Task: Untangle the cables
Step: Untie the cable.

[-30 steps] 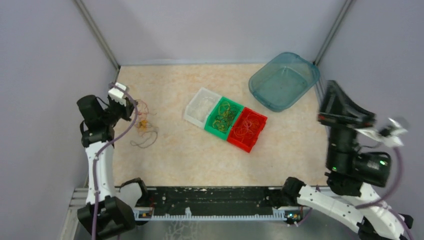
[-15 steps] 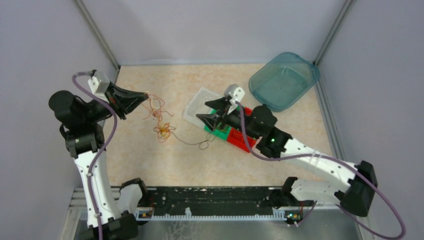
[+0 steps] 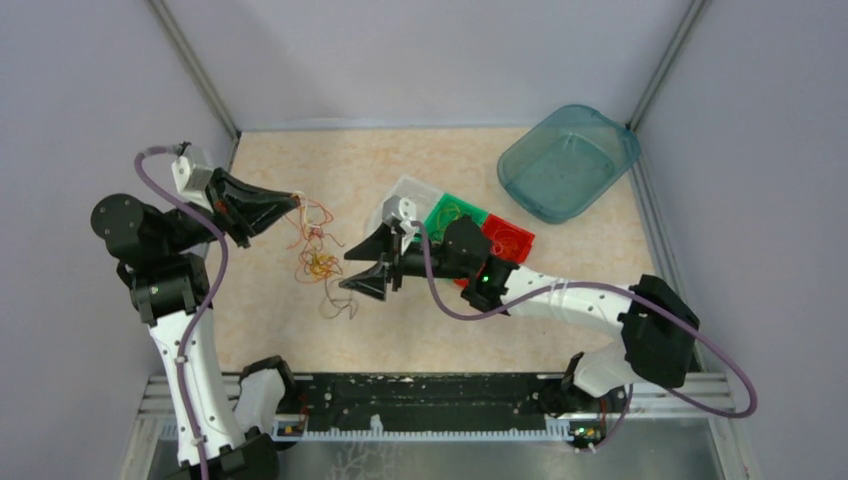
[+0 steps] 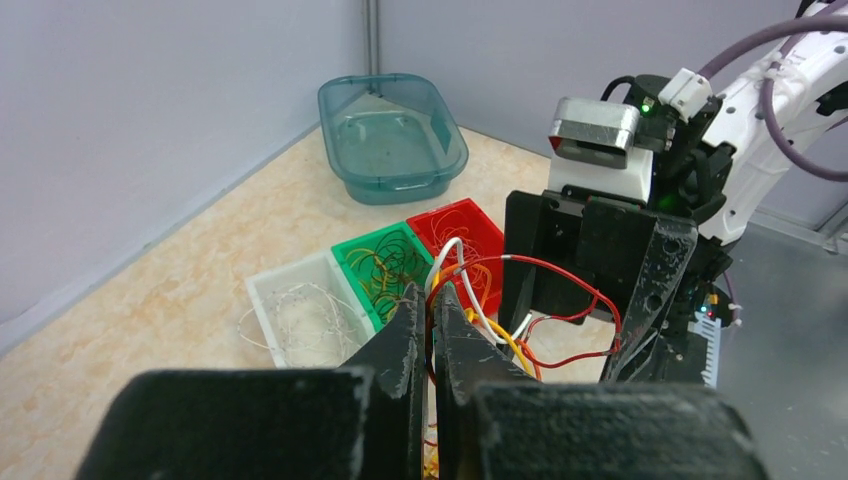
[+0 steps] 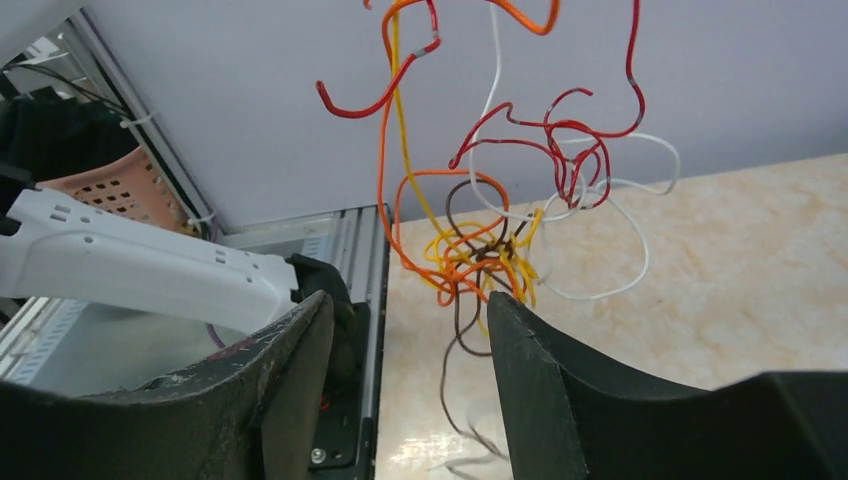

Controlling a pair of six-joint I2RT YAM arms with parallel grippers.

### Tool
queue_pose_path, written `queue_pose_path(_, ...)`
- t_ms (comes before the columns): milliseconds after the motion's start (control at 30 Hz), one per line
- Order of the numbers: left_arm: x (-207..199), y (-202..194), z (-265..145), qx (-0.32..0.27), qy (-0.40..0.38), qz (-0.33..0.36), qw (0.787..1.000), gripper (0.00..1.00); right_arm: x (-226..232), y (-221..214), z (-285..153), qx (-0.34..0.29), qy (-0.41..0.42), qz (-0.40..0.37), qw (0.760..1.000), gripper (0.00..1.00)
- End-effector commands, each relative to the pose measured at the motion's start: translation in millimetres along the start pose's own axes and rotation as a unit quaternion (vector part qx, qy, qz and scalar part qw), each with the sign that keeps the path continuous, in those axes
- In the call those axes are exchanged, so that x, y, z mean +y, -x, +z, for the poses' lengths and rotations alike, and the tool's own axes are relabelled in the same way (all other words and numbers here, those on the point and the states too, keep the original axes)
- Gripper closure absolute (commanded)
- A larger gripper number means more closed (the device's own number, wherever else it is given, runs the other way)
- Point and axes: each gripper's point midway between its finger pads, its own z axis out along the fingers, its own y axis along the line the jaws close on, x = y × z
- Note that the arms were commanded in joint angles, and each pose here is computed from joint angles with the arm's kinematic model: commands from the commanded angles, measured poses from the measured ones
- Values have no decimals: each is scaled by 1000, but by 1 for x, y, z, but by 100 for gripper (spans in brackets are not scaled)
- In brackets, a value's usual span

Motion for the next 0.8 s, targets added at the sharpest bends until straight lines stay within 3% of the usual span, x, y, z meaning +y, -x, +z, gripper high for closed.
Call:
queue_pose_path(0,-8,8,0,-6,-5,-2,1000,97,12,39,18,-68,30,-50,996,41)
queue_pose_path(133,-11,13,0,-9,-5,2,1000,97,4,34,25,-69,7,-88,994,44)
queue_pose_path(433,-13,21,1,-14,-3,-3,1000,97,-2,12,15,-31,-6,-132,991,71)
queue_pose_path(500,-13,22,1,-15,-4,-3,1000,97,-3,8,13,-24,-8,-133,991,71)
queue_pose_path(767,-14,26,1,-16,-6,2,1000,97,-7,0,-2,-18,-36,-149,988,55)
